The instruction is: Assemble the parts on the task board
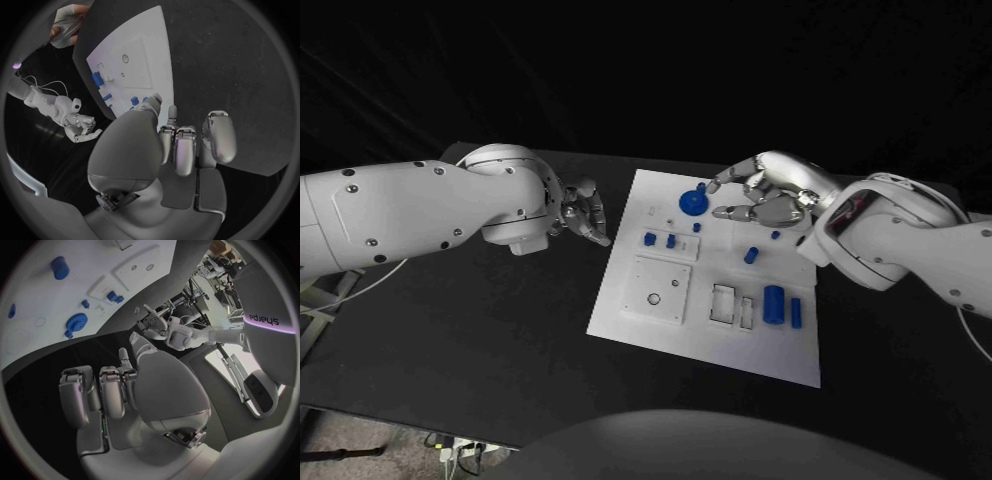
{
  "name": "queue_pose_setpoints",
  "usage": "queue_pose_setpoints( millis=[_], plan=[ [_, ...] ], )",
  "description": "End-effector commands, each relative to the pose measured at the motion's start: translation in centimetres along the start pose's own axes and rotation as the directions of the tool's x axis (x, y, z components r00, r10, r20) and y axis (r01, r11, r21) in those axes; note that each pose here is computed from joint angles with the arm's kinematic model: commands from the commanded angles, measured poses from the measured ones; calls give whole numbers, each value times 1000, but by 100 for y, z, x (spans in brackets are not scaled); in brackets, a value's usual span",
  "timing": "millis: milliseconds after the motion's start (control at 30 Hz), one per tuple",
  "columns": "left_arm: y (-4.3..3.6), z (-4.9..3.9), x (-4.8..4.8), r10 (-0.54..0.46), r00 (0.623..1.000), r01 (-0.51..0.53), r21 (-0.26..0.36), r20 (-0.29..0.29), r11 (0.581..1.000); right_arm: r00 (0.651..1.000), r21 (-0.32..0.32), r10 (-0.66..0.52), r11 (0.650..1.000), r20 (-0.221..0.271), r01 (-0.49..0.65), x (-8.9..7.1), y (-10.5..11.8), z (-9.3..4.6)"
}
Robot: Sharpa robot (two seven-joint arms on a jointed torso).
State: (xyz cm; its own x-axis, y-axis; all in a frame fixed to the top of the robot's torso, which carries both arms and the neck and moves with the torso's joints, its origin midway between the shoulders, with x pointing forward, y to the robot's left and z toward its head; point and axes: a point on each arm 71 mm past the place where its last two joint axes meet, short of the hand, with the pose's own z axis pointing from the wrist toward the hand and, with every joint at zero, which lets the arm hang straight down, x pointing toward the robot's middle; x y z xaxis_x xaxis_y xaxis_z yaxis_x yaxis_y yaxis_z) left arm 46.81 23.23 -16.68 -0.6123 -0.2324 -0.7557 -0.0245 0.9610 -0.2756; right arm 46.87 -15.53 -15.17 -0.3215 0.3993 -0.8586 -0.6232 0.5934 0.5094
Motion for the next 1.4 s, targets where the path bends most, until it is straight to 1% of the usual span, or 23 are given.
queue_pose_setpoints(
  millis=[33, 67, 100, 300, 467, 600, 767, 933, 1033, 1133, 1400],
  plan=[
    [-83, -5, -60, -159, 986, 152, 130, 47, 980, 978, -42, -163, 986, -129, 158, 132, 77, 130],
    [-91, -5, -73, -175, 983, 165, 147, 58, 975, 972, -55, -188, 982, -138, 182, 151, 101, 171],
    [-106, -5, -96, -202, 976, 186, 176, 79, 967, 962, -76, -229, 973, -149, 220, 180, 134, 241],
    [-137, -9, -185, -280, 946, 230, 269, 164, 935, 926, -123, -339, 939, -167, 322, 261, 202, 497],
    [-131, -25, -247, -328, 918, 248, 323, 223, 913, 903, -160, -400, 912, -158, 377, 331, 276, 700],
    [-127, -37, -269, -346, 906, 253, 343, 245, 905, 890, -182, -429, 898, -154, 401, 392, 333, 803],
    [-113, -46, -280, -355, 899, 257, 347, 258, 902, 878, -194, -453, 885, -155, 422, 471, 377, 911],
    [-79, -59, -282, -352, 897, 257, 333, 268, 907, 868, -190, -470, 878, -161, 440, 524, 380, 994],
    [-54, -67, -284, -353, 895, 260, 323, 274, 910, 861, -181, -479, 874, -173, 450, 551, 362, 1034],
    [-38, -72, -283, -352, 895, 262, 315, 275, 912, 854, -174, -485, 872, -186, 457, 570, 345, 1053],
    [-24, -74, -277, -347, 898, 262, 305, 272, 916, 843, -172, -495, 868, -211, 466, 595, 317, 1051]
  ],
)
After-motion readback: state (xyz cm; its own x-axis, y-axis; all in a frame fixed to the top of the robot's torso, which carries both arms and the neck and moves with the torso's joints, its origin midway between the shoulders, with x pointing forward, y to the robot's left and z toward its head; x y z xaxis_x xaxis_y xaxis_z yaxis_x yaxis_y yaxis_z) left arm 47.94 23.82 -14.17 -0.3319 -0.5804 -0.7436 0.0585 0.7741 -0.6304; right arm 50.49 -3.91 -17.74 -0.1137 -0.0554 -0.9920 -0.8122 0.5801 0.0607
